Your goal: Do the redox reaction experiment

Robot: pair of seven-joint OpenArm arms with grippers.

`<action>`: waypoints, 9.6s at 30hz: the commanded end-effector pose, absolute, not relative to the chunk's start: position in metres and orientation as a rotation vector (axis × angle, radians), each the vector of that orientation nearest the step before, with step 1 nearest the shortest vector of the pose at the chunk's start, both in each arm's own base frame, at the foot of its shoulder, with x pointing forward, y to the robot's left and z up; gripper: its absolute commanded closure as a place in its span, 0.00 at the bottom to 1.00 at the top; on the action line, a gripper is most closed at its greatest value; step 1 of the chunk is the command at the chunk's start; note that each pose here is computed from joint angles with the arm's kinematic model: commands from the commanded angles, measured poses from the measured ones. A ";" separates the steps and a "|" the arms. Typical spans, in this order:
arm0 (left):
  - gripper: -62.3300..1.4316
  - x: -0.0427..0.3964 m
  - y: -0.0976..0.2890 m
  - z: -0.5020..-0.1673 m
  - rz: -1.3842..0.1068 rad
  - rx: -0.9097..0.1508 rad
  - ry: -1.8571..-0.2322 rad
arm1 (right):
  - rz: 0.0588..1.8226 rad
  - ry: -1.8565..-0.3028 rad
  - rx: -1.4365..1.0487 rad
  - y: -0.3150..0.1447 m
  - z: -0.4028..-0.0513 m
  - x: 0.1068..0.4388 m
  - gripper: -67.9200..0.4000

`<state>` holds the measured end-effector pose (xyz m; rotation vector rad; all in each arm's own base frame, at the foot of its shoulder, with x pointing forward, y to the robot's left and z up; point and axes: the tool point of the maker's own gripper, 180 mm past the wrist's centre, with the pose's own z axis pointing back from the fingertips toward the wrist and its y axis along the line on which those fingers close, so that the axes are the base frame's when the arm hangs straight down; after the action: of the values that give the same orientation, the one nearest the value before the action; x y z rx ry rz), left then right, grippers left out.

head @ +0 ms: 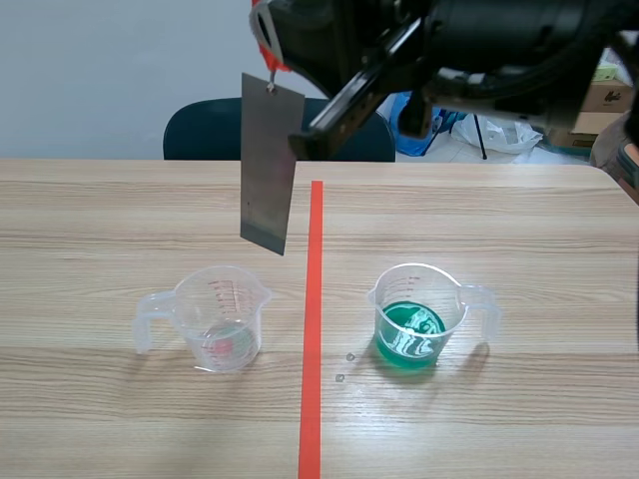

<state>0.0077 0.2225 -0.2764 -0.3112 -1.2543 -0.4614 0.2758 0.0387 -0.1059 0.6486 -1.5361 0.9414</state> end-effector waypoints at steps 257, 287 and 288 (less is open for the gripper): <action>0.00 0.011 0.221 -0.272 -0.460 -0.315 -1.279 | 1.244 -1.410 0.749 0.119 -0.227 0.293 0.84; 0.00 0.011 0.221 -0.272 -0.460 -0.315 -1.279 | 1.360 -1.318 0.798 0.122 -0.241 0.273 0.00; 0.00 0.011 0.221 -0.272 -0.460 -0.315 -1.279 | 1.360 -1.318 0.798 0.122 -0.241 0.273 0.00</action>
<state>0.0077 0.2225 -0.2764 -0.3112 -1.2543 -0.4614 0.2720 0.1178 -0.2557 0.7775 -1.2766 1.3485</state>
